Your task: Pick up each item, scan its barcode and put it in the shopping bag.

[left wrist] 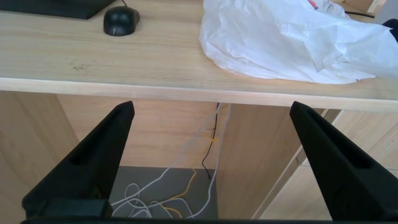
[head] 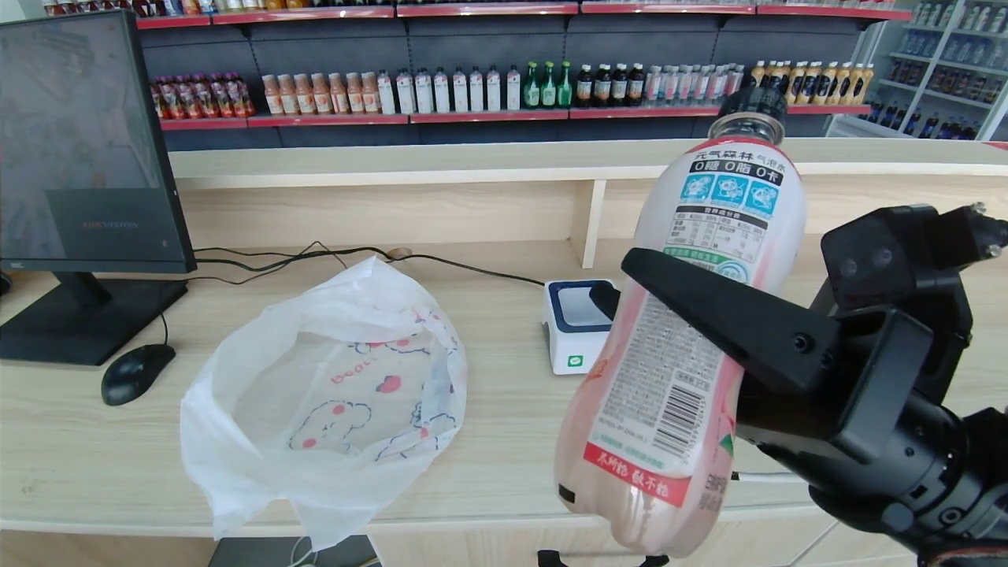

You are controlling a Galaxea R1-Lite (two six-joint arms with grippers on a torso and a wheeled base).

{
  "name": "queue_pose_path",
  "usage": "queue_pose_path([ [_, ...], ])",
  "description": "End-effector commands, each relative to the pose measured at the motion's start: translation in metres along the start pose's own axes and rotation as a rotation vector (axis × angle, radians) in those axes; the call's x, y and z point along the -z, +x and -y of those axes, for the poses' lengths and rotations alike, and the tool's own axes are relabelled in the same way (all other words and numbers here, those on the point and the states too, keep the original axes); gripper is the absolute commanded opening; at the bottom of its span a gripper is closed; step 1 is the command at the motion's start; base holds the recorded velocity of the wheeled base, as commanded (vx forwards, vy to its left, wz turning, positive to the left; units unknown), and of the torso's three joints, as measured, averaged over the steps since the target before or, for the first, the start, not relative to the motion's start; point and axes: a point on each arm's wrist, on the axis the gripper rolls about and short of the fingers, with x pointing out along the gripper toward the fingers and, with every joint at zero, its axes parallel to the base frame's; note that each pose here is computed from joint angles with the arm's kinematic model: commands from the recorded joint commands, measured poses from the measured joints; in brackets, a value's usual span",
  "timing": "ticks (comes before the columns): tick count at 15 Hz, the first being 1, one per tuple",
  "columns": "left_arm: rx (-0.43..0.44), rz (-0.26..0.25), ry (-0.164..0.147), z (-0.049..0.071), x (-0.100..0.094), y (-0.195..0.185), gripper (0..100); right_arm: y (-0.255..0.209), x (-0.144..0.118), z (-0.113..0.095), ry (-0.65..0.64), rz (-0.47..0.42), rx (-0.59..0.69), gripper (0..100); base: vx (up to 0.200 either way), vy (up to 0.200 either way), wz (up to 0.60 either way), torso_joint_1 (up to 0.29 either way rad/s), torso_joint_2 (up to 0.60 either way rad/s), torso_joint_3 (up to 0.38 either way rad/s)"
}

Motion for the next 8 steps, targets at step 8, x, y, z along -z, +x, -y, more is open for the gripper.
queue_pose_path([
  [8,0.0,0.001,0.0,0.0,0.0,0.0,100,0.0024,-0.0066,-0.0086,-0.013,0.026,-0.037,0,0.0,0.0,0.0,0.0,0.0,0.0],
])
